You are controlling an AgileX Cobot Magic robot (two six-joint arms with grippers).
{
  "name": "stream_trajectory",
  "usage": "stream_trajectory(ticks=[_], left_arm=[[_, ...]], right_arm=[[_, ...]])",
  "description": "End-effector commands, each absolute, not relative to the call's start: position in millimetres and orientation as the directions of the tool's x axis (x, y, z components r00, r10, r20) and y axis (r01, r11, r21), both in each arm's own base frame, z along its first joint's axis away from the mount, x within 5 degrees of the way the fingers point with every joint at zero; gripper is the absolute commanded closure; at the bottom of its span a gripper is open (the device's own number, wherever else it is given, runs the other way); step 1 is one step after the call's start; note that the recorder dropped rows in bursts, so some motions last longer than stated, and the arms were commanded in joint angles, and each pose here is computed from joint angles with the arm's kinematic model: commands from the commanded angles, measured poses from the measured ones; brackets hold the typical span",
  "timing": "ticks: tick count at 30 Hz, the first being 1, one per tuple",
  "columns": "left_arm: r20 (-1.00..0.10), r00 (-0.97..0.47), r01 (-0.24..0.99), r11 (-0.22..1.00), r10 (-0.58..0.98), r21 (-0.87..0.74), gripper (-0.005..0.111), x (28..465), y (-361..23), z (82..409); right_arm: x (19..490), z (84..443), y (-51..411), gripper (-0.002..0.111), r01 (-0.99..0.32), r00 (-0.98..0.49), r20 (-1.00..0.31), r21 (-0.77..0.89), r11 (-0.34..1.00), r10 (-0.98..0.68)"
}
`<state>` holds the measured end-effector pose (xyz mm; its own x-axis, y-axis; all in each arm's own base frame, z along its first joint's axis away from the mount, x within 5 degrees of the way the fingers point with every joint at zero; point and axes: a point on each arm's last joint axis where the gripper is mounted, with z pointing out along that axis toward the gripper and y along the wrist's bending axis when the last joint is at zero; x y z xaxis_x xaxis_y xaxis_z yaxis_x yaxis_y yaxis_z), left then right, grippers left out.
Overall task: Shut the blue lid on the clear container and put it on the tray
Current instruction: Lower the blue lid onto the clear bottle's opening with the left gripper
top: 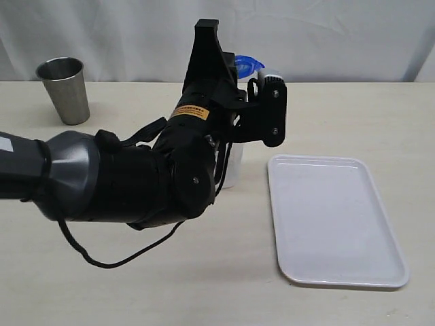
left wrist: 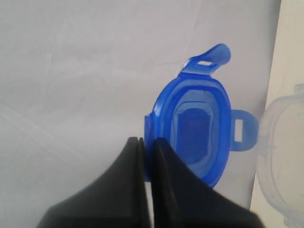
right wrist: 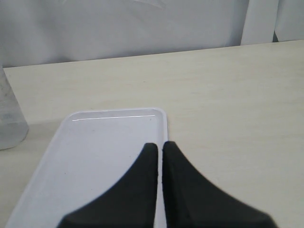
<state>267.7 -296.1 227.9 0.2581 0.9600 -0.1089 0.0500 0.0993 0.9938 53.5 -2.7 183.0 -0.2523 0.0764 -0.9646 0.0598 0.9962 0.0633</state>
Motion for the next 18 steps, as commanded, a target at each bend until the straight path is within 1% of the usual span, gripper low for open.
stream_trajectory(ticks=[1,7,13,18], left_arm=[[-0.089,0.249,0.03,0.084,0.964,0.996,0.107,266.6,-294.5,231.8],[-0.097,0.241,0.04,0.089,0.966,0.995,0.107,266.8,-293.9,231.0],[-0.107,0.258,0.093,0.085,0.96,0.992,0.107,266.0,-295.9,226.4],[-0.108,0.256,0.094,0.086,0.961,0.992,0.107,266.1,-295.8,226.4]], right_arm=[[53.4,182.2,-2.7,0.104,0.062,-0.249,-0.965,0.07,0.996,0.084],[53.4,182.2,-2.7,0.104,0.062,-0.249,-0.965,0.07,0.996,0.084],[53.4,182.2,-2.7,0.104,0.062,-0.249,-0.965,0.07,0.996,0.084],[53.4,182.2,-2.7,0.104,0.062,-0.249,-0.965,0.07,0.996,0.084]])
